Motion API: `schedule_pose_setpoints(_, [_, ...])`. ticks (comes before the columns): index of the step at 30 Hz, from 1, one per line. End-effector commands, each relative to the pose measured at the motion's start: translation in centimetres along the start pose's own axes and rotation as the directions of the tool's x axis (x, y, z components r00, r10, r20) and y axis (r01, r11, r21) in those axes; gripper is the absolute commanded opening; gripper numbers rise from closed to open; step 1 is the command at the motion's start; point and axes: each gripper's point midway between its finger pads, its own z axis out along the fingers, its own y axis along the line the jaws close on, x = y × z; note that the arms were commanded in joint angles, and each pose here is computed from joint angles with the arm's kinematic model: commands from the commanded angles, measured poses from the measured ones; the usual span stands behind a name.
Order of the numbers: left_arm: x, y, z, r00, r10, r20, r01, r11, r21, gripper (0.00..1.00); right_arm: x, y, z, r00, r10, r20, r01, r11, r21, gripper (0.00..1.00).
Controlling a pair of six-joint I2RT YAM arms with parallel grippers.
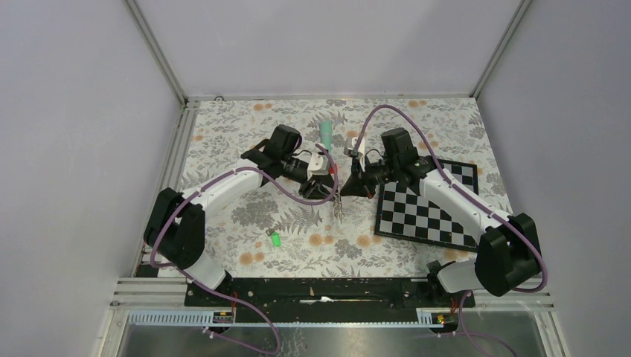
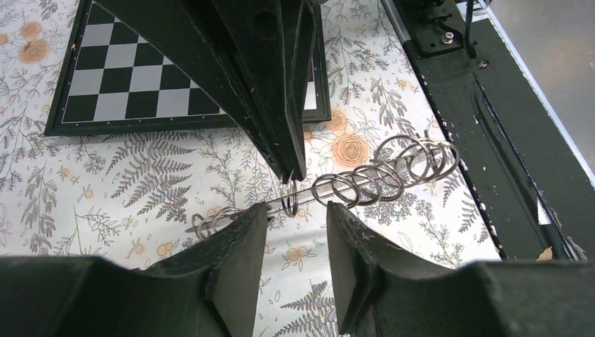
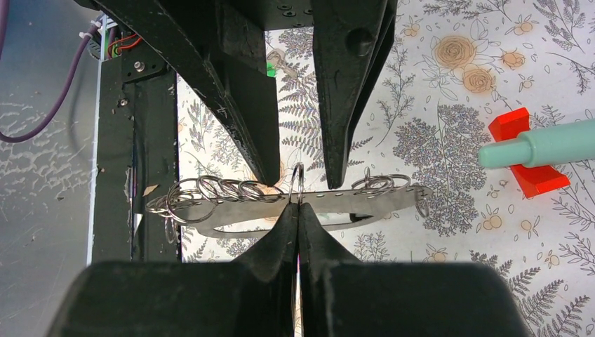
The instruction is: Put the keys on the keyring
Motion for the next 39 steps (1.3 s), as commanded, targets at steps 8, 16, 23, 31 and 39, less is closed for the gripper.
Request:
schedule_pose_setpoints(8, [-3.1, 1.1, -0.4, 0.994, 0.101, 0.038, -0.100, 0.995, -0.015, 0.35, -0.5, 1.0, 0.0, 0.999, -0.045, 0.028, 0.046, 0.999, -0.028, 0.00])
schedule_pose_setpoints(16, [-2.9, 1.1, -0.2, 0.995, 0.092, 0.043, -0.092, 0.996, -0.005, 0.30, -0.7, 1.0, 0.0, 0.998, -0.045, 0.038, 0.046, 0.998, -0.030, 0.00])
schedule_pose_setpoints(23, [-3.0, 1.1, 0.4, 0.995, 0.091, 0.047, -0.092, 0.996, 0.013, 0.26, -0.7, 0.9, 0.0, 0.998, -0.045, 0.040, 0.046, 0.999, -0.029, 0.00])
schedule_pose_setpoints(31, [-3.1, 0.9, 0.7, 0.996, 0.074, 0.052, -0.075, 0.997, 0.026, 0.00, -0.6, 0.8, 0.1, 0.998, -0.041, 0.039, 0.042, 0.999, -0.026, 0.00])
schedule_pose_setpoints(39, [-5.6, 0.5, -0.2, 0.978, -0.065, 0.200, 0.062, 0.998, 0.021, 0.00, -2.4, 0.6, -1.0, 0.989, -0.130, 0.076, 0.127, 0.991, 0.046, 0.19])
